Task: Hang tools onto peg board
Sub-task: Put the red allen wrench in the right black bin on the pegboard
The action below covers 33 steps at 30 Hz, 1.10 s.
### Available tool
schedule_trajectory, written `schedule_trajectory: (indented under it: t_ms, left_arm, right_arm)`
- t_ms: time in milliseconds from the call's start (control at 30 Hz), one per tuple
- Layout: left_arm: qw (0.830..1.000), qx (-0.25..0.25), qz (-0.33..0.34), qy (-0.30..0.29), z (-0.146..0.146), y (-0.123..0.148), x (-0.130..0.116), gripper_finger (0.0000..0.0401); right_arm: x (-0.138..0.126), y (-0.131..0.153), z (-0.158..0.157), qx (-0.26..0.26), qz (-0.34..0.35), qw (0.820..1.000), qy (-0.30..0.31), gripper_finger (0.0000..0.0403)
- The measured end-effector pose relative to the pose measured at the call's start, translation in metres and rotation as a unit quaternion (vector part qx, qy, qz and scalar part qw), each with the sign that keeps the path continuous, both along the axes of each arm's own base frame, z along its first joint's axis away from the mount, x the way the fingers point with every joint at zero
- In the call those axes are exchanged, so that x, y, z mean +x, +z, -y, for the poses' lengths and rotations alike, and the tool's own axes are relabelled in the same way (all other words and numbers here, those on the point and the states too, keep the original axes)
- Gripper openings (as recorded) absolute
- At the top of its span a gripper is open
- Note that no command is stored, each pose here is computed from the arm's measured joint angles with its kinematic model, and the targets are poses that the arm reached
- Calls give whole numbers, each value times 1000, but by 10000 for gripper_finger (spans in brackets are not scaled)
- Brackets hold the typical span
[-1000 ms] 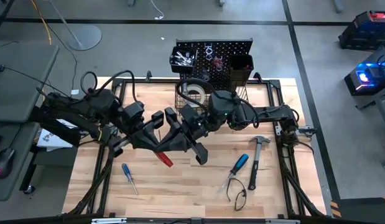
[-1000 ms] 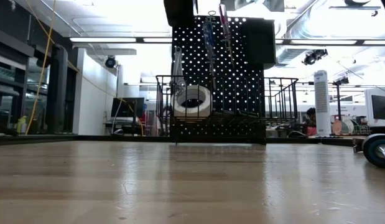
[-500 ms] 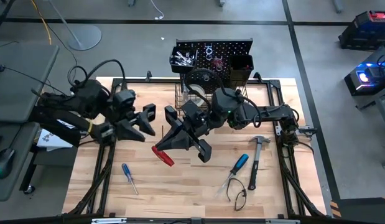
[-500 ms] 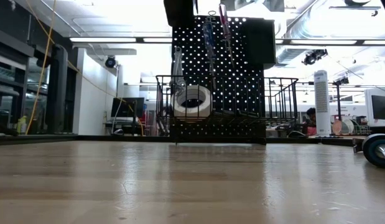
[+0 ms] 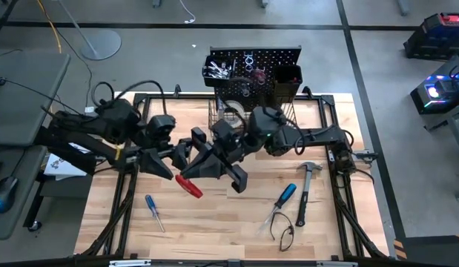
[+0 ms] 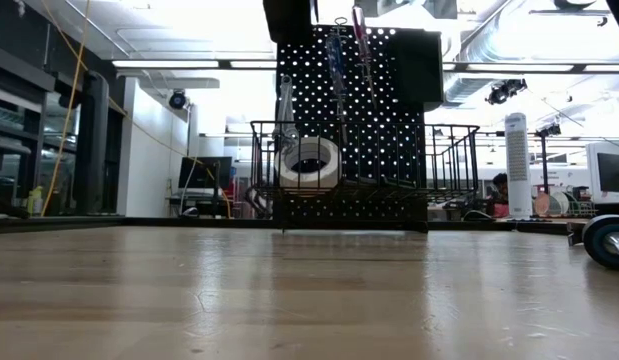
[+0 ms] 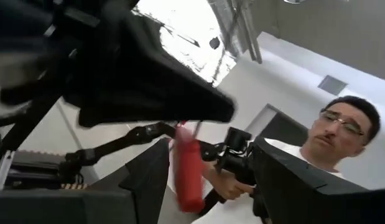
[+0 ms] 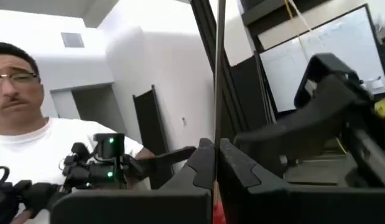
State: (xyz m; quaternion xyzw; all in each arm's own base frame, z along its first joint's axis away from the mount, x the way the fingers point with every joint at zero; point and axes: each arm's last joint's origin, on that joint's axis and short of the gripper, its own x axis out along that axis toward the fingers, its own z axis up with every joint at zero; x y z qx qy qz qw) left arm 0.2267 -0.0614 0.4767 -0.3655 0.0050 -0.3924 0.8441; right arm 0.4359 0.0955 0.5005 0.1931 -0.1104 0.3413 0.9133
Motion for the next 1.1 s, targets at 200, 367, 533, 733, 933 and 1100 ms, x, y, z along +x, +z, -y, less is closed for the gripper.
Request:
schedule_trajectory:
  t_ms: [200,367,533,733,933,1100]
  left_arm:
    - [1000,19,3,-23,1,0,-3,212]
    - [996,30,-19,-76,4,-5,-3,212]
    - [995,38,-24,-91,8,-10,4,212]
    - [991,51,-44,-118,17,-17,9,211]
    - [992,94,-20,-83,23,-30,29,211]
    - [990,138,-4,-6,21,-40,42,211]
  right_arm:
    - [0,0,-7,15,7,1000,-13,0]
    - [-1,2,-12,23,12,1000,-4,0]
    - [-3,2,-13,42,-7,998,42,0]
    - [-12,12,-9,33,-5,997,72,0]
    - [-5,1,9,-6,-53,998,37,0]
    - [-14,5,23,-34,-71,996,38,0]
